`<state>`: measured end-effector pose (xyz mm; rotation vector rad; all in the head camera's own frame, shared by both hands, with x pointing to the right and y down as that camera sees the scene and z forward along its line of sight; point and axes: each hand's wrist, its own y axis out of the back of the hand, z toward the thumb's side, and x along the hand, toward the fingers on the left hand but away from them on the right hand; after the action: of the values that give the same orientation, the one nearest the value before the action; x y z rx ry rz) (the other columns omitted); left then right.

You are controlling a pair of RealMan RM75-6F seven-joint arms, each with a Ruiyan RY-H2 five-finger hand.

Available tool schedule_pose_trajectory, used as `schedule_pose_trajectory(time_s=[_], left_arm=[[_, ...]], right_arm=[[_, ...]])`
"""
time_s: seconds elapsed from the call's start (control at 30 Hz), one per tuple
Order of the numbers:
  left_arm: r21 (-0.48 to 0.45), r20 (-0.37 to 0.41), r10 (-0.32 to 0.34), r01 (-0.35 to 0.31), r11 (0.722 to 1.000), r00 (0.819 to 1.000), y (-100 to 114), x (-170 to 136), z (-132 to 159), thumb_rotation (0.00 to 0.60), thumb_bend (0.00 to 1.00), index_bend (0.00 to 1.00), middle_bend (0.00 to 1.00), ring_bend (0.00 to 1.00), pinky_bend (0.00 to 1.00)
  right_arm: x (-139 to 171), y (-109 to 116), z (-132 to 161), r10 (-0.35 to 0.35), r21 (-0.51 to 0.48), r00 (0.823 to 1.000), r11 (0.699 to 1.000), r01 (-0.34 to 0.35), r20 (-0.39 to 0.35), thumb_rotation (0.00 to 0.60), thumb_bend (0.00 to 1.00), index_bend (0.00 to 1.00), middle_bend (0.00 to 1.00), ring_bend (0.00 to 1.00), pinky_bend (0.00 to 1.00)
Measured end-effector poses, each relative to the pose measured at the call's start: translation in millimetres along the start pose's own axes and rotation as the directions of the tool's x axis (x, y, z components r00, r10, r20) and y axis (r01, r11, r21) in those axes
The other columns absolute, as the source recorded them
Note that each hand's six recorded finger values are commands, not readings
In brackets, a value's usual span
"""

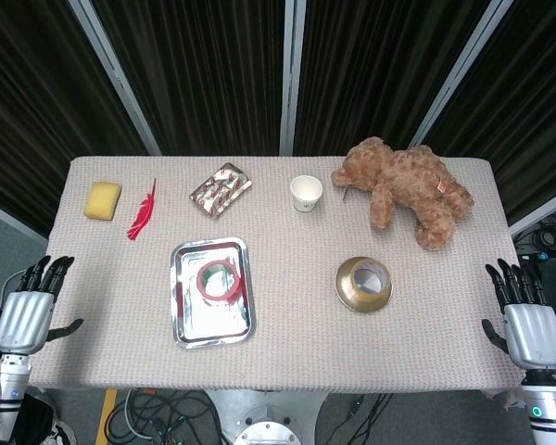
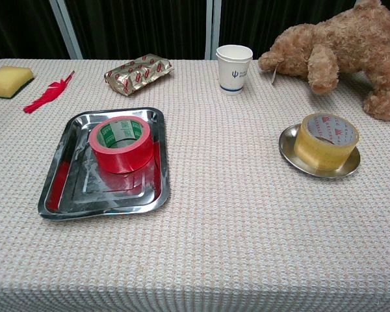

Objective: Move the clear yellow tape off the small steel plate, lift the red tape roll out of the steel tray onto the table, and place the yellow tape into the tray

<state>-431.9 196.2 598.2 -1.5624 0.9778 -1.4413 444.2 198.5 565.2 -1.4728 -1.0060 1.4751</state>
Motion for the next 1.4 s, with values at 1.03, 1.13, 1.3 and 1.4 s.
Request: schedule_pose_trajectory(time_s=[1.03,1.13,1.3,1.4], left_arm=[[-0.011,-0.016,-0.021,0.021,1.000,1.000,-6.2,-4.3,-6.1,0.600,0.09,0.06,0.07,0.00,0.12],[-0.019,-0.016,-0.023,0.023,1.000,1.000,-6.4,-4.5,-6.6,0.600,0.09,0.06,0.07,0.00,0.12],[-0.016,0.010,-0.024,0.024,1.000,1.000,-3.6,-1.9,-2.1,0.600,0.09,0.06,0.07,0.00,0.12],[-0.015,0.017,-0.028,0.028,0.999,0.999,-3.5,0.3,-0.4,0.600,0.09,0.06,0.07,0.00,0.13]], right_arm=[[-86.6,-58.9,115.3,0.312,0.139,0.905,0.949,-0.283,-0.288,0.600,0.18,0.00,0.00,0.00,0.00],[-97.8,-65.6,132.0,0.323,0.140,0.896,0.946,-0.293,-0.305,0.600,0.18,0.00,0.00,0.00,0.00],[-107.3,-76.5,145.8,0.360,0.149,0.880,0.932,-0.329,-0.310,0.600,0.18,0.00,0.00,0.00,0.00],[-111.0,-83.7,153.5,0.382,0.159,0.869,0.924,-0.349,-0.314,0.600,0.18,0.00,0.00,0.00,0.00]])
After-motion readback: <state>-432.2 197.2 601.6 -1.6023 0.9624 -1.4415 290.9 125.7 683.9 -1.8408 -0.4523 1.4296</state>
